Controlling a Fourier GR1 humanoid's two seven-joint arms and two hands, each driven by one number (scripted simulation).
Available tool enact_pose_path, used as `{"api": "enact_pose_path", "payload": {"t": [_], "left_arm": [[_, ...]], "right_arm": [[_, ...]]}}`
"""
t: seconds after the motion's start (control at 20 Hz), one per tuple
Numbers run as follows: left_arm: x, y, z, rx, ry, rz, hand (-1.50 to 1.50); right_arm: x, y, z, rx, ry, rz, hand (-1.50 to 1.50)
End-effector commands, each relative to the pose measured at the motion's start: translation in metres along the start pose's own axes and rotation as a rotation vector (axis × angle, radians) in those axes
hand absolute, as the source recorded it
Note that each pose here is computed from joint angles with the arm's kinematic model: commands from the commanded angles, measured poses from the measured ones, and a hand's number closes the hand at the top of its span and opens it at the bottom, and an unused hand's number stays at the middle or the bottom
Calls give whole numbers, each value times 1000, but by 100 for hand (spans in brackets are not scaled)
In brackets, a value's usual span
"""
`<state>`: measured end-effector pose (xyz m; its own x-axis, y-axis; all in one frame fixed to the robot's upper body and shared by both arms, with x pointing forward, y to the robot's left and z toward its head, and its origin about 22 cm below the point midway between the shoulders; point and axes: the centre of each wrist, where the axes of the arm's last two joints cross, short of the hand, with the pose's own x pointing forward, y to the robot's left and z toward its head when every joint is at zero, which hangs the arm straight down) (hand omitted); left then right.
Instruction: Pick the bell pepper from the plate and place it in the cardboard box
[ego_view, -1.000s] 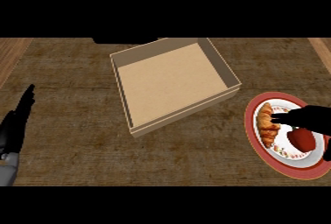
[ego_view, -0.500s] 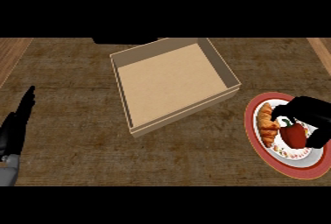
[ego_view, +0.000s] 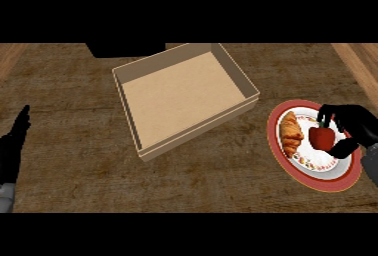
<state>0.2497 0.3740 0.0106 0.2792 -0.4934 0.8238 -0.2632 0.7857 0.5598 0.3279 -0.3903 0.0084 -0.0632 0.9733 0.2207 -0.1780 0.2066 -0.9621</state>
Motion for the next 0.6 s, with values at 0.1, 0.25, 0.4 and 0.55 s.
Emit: {"api": "enact_pose_path", "payload": {"t": [0.1, 0.25, 0.4, 0.55], "left_arm": [[4, 14, -4, 5, 6, -11, 0], [-4, 2, 6, 1, 20, 3, 0], [-1, 2, 4, -8, -8, -13, 0], [-14, -11, 10, -21, -13, 13, 0]], "right_arm": [[64, -35, -26, -305, 162, -34, 150], [115, -58, -28, -444, 62, -24, 150], [161, -81, -15, -488, -7, -20, 150], [212, -72, 7, -480, -15, -49, 150]]}}
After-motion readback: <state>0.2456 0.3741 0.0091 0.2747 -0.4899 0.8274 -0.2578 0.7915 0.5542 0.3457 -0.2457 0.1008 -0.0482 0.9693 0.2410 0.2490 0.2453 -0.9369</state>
